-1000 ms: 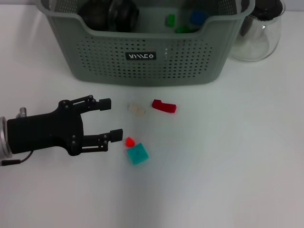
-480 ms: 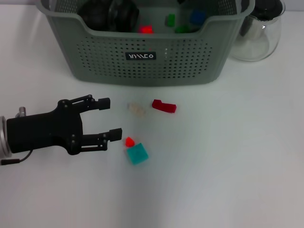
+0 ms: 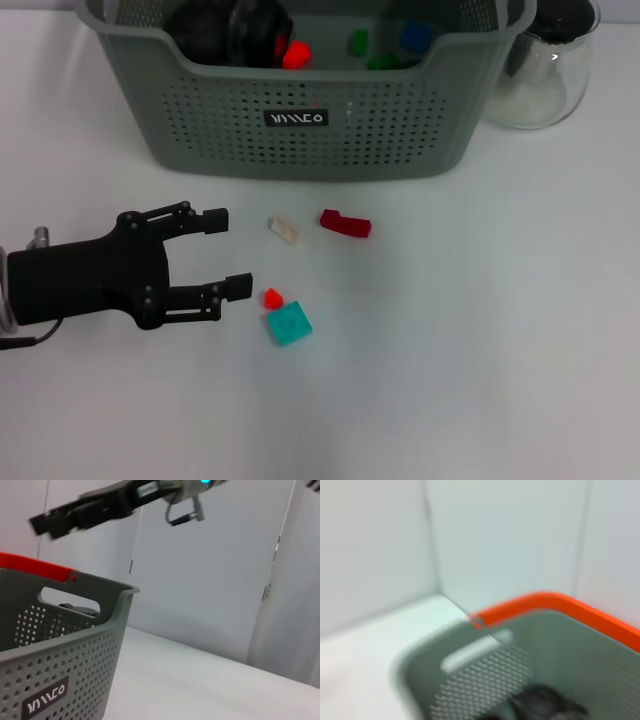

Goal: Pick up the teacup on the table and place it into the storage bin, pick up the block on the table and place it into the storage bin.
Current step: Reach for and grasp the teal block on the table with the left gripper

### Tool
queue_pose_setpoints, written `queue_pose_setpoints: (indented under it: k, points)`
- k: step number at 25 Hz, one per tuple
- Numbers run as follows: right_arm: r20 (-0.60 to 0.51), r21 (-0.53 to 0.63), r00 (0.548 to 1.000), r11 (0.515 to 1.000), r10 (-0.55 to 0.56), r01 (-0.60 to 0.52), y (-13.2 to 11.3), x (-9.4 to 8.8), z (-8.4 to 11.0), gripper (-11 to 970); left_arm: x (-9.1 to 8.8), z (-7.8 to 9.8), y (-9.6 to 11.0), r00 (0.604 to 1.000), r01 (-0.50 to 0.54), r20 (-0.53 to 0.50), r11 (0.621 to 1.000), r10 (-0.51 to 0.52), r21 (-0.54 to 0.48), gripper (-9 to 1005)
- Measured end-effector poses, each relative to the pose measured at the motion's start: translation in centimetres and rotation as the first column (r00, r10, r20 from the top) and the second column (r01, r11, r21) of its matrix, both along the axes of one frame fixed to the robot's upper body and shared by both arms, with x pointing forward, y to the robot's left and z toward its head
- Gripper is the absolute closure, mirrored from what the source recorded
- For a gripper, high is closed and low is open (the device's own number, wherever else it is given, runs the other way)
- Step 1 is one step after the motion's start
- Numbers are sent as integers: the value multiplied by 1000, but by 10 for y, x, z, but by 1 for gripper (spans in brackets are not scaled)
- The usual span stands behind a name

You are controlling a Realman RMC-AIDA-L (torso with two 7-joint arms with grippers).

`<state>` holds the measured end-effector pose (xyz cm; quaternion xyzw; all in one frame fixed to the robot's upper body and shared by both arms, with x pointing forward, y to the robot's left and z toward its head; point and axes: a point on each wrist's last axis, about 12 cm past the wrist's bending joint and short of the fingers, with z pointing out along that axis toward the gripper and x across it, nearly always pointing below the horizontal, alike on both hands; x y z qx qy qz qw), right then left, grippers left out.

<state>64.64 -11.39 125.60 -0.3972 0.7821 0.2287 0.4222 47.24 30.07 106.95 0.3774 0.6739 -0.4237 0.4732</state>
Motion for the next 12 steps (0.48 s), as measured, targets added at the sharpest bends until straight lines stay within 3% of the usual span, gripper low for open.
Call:
queue_pose_setpoints:
  k: [6, 12]
  points:
    - [26, 236, 982, 954, 185, -186, -39, -35, -5, 277, -2, 0, 1, 1000, -1, -2, 1000, 1, 0, 155]
    - [48, 362, 943, 874, 331, -325, -80, -68, -43, 280, -4, -1, 3, 1000, -3, -8, 1000, 3, 9, 155]
